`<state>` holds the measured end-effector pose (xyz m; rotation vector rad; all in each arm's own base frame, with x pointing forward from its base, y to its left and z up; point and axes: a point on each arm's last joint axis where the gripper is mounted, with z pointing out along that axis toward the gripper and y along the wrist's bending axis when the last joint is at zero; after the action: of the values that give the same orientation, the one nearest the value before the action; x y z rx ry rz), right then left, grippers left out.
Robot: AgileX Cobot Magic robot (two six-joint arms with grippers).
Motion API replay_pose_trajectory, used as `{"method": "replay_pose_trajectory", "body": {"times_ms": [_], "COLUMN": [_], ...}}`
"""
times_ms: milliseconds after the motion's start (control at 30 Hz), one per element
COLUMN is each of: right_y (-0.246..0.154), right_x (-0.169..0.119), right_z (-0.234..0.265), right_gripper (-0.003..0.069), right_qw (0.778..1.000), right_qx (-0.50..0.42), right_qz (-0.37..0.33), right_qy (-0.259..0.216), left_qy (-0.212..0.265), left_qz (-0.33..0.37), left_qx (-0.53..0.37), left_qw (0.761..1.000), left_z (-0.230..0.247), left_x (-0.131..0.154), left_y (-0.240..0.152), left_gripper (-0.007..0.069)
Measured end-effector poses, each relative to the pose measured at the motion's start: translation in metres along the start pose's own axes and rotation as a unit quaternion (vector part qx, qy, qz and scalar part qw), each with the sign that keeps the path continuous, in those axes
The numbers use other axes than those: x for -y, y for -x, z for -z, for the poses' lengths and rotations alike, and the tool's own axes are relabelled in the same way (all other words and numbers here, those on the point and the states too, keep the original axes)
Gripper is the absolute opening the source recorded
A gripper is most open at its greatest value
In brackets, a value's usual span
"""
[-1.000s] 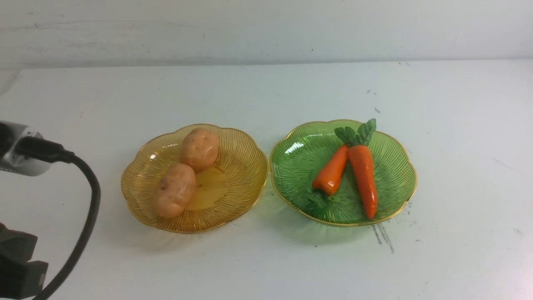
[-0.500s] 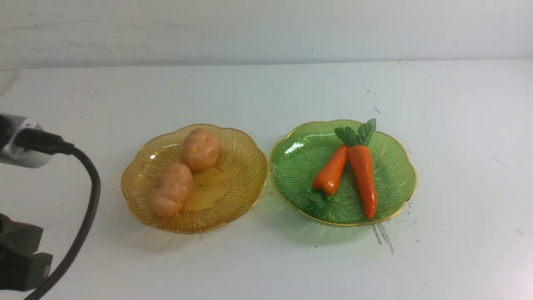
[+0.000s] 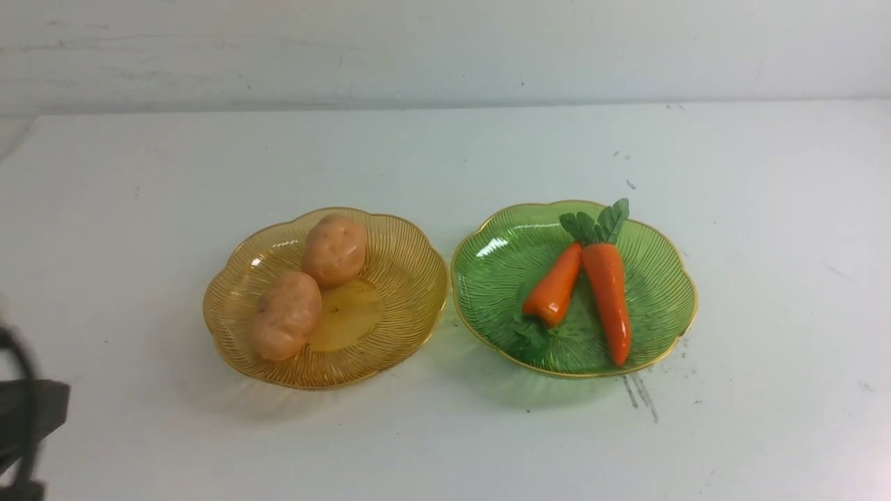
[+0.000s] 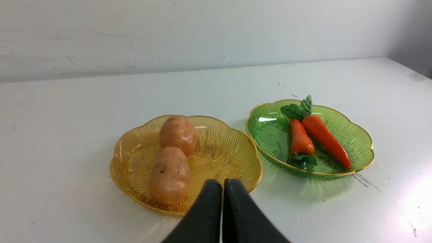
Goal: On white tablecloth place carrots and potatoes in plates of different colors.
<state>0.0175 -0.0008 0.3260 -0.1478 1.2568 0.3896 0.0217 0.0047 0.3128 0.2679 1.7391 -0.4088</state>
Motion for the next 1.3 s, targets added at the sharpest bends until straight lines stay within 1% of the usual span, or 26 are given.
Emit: {"method": "replay_pose_trajectory", "body": {"times_ms": [100,233,267,333,367,400,433,467,533,600,833,1300], "right_y": [0.000,0.000,0.000,0.000,0.000,0.000,0.000,0.000,0.000,0.000,0.000,0.000], "right_x": [0.000,0.000,0.000,0.000,0.000,0.000,0.000,0.000,0.000,0.000,0.000,0.000], "right_z": [0.000,0.000,0.000,0.000,0.000,0.000,0.000,0.000,0.000,0.000,0.000,0.000], "right_gripper": [-0.0015,-0.0015,-0.0015,-0.0015,-0.0015,-0.0015,-0.0015,-0.0015,-0.0015,-0.0015,-0.0015,-0.0015], "right_qw": [1.000,1.000,1.000,1.000,1.000,1.000,1.000,1.000,1.000,1.000,1.000,1.000], "right_qx": [0.000,0.000,0.000,0.000,0.000,0.000,0.000,0.000,0.000,0.000,0.000,0.000], "right_qz": [0.000,0.000,0.000,0.000,0.000,0.000,0.000,0.000,0.000,0.000,0.000,0.000], "right_qy": [0.000,0.000,0.000,0.000,0.000,0.000,0.000,0.000,0.000,0.000,0.000,0.000], "left_qy": [-0.003,0.018,0.025,0.048,0.072,0.080,0.069,0.105,0.137,0.152,0.159,0.161], "left_qz": [-0.048,-0.075,-0.073,-0.079,-0.078,-0.080,-0.079,-0.074,-0.069,-0.067,-0.076,-0.082], "left_qx": [0.022,0.038,0.041,0.048,0.047,0.046,0.043,0.041,0.018,0.002,-0.059,-0.061], "left_qw": [0.999,0.996,0.996,0.995,0.993,0.992,0.994,0.991,0.988,0.986,0.983,0.982], "left_z": [-0.013,-0.026,-0.027,-0.035,-0.042,-0.044,-0.046,-0.048,-0.054,-0.057,-0.056,-0.056], "left_x": [0.004,0.005,0.004,0.002,-0.002,-0.004,-0.006,-0.008,-0.014,-0.018,-0.019,-0.020], "left_y": [-0.021,-0.046,-0.050,-0.063,-0.075,-0.081,-0.086,-0.091,-0.110,-0.120,-0.133,-0.133], "left_gripper": [-0.0004,-0.0004,-0.0004,-0.0004,-0.0004,-0.0004,-0.0004,-0.0004,-0.0004,-0.0004,-0.0004,-0.0004]}}
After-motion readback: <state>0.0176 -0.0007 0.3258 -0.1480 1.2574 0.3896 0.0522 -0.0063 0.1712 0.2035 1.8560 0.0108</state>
